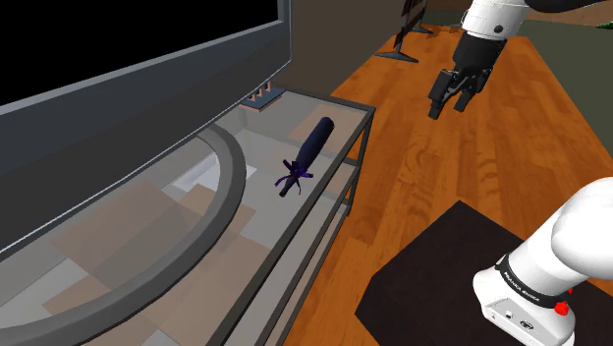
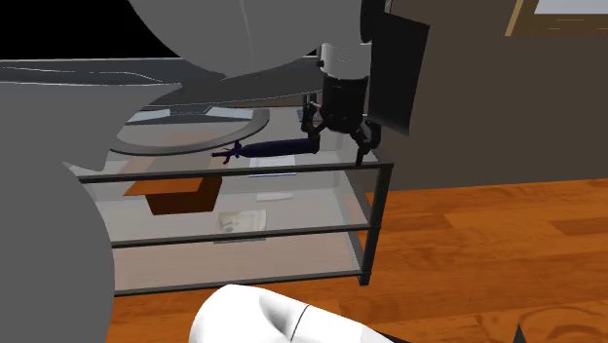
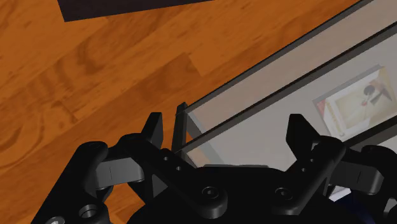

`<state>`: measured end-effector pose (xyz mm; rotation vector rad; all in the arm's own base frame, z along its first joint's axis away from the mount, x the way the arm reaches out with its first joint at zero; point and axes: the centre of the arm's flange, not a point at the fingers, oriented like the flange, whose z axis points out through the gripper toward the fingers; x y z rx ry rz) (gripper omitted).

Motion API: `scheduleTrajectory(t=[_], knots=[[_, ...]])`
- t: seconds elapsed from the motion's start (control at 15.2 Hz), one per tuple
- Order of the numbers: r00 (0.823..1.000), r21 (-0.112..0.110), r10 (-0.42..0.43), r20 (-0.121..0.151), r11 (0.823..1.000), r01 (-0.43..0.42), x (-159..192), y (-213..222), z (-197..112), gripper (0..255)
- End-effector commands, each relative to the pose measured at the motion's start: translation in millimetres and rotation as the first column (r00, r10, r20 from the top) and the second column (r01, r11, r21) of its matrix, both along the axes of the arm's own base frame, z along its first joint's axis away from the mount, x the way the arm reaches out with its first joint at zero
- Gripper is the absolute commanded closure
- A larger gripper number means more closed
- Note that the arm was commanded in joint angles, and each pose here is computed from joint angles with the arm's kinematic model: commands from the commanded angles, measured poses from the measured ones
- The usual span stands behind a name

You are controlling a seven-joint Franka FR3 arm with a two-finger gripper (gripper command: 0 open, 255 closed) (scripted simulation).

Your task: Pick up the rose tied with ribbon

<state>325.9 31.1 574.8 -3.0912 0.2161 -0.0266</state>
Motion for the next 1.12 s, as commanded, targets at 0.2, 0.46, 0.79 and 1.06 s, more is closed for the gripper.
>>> scheduleTrajectory(t=[0.2,0.46,0.79,1.06], knots=[[0.997,-0.005,-0.077,0.006,0.997,0.077,10,38,-9,0],[0.984,-0.012,-0.180,0.016,0.984,0.180,28,87,-20,0],[0.952,-0.018,-0.305,0.028,0.952,0.305,58,146,-35,0],[0.915,-0.022,-0.401,0.038,0.915,0.402,87,189,-47,0]])
